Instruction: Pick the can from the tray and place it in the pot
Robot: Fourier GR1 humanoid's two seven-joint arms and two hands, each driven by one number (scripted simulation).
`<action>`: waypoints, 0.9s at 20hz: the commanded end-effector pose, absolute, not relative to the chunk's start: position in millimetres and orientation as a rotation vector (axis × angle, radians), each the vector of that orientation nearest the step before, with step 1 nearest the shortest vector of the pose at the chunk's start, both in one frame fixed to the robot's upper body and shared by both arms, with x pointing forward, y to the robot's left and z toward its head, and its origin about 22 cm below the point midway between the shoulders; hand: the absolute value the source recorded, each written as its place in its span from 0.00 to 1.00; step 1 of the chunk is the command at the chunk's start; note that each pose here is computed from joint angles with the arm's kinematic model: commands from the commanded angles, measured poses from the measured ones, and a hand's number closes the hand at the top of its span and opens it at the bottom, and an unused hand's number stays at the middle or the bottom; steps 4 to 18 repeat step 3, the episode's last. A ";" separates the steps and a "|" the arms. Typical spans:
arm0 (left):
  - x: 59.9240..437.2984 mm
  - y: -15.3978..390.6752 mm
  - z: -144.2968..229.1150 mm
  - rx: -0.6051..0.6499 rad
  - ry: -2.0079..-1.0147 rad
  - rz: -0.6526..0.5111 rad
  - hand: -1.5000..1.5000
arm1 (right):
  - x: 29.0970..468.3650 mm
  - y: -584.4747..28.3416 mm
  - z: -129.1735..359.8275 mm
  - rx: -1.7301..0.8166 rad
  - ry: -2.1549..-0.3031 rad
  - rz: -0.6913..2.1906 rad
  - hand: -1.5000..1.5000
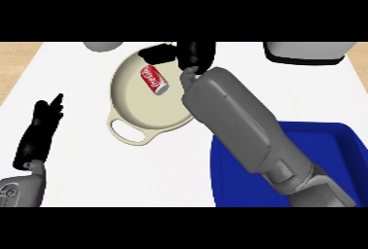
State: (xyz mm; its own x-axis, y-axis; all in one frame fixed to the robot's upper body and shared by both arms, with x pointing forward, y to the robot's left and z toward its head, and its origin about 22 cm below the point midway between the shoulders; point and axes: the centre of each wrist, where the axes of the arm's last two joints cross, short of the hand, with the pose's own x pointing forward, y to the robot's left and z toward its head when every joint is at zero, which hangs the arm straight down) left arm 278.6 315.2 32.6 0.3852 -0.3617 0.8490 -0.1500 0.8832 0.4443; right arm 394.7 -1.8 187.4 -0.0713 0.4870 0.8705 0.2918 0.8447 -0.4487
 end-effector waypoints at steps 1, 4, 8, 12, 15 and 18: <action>265.7 343.4 22.4 0.512 -1.172 -0.107 0.50 | 393.2 -12.6 175.2 -0.602 -1.701 -0.027 0.00; 273.1 336.8 35.6 0.534 -1.159 -0.100 0.50 | 400.2 -32.4 180.9 -0.615 -1.731 -0.069 0.00; 273.1 336.8 35.6 0.534 -1.159 -0.100 0.50 | 400.2 -32.4 180.9 -0.615 -1.731 -0.069 0.00; 273.1 336.8 35.6 0.534 -1.159 -0.100 0.50 | 400.2 -32.4 180.9 -0.615 -1.731 -0.069 0.00; 273.1 336.8 35.6 0.534 -1.159 -0.100 0.50 | 400.2 -32.4 180.9 -0.615 -1.731 -0.069 0.00; 273.1 336.8 35.6 0.534 -1.159 -0.100 0.50 | 400.2 -32.4 180.9 -0.615 -1.731 -0.069 0.00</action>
